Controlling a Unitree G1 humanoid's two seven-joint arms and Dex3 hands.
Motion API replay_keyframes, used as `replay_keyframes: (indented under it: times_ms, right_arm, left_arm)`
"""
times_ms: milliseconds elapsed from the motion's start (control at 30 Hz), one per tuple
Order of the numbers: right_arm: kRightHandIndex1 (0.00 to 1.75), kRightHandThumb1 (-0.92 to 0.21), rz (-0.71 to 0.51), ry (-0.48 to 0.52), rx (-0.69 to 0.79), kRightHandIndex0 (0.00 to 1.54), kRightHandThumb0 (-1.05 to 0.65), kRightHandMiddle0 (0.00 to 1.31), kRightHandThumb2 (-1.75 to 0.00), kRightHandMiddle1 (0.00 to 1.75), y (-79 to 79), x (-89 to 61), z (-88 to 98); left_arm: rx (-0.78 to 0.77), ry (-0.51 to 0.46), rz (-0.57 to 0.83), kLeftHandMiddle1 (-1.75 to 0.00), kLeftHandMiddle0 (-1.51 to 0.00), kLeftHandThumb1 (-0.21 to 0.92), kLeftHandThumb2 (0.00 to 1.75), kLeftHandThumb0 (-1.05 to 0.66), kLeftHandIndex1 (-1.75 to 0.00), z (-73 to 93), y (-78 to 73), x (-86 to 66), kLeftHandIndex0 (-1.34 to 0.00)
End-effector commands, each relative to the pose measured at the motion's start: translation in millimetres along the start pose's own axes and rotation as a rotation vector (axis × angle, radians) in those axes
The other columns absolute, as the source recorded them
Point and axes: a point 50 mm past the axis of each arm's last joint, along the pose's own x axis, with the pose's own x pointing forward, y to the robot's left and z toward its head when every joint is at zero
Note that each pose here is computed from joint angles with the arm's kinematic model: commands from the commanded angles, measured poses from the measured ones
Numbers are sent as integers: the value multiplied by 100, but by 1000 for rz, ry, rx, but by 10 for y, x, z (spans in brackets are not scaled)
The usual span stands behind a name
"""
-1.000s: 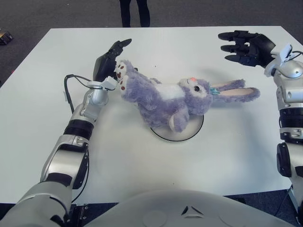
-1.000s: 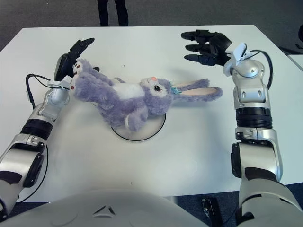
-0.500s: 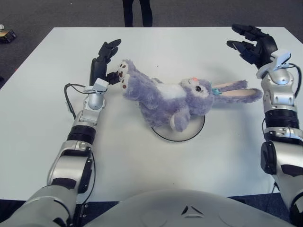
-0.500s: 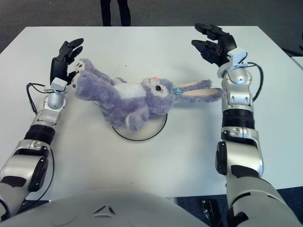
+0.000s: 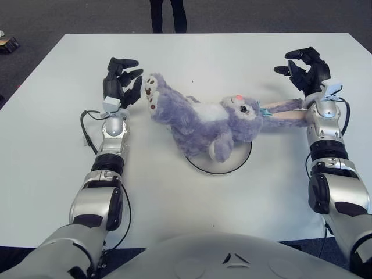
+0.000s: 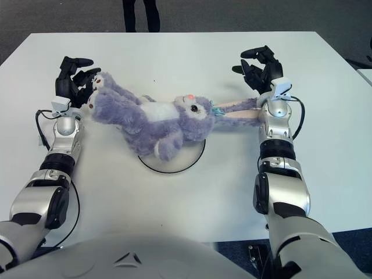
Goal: Put the doll into the plate.
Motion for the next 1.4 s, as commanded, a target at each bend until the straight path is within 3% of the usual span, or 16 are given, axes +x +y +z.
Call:
replay_keyframes:
  times_ms: [0, 233, 433, 1367]
  right_arm:
    - [151, -92, -29, -41, 42, 52, -34, 20, -51, 175, 1, 33, 44]
    - [170, -92, -55, -31, 82, 48, -34, 21, -51, 175, -11, 6, -11]
    - [174, -92, -79, 0, 102, 49, -34, 21, -51, 175, -9, 8, -54]
    - [175, -92, -55, 87, 99, 57, -35, 21, -51, 175, 105, 8, -156]
  left_arm:
    - [-20, 16, 23, -124, -71, 92, 37, -35, -158, -36, -2, -33, -36]
    - [-33, 15, 39, -157, -69, 92, 41, -35, -163, -42, 6, -52, -31]
    - [-15, 30, 69, -169, -71, 92, 43, -35, -165, -56, 8, -63, -30]
    - [-2, 56, 121, -174, -77, 92, 43, -35, -165, -71, -30, -106, -30]
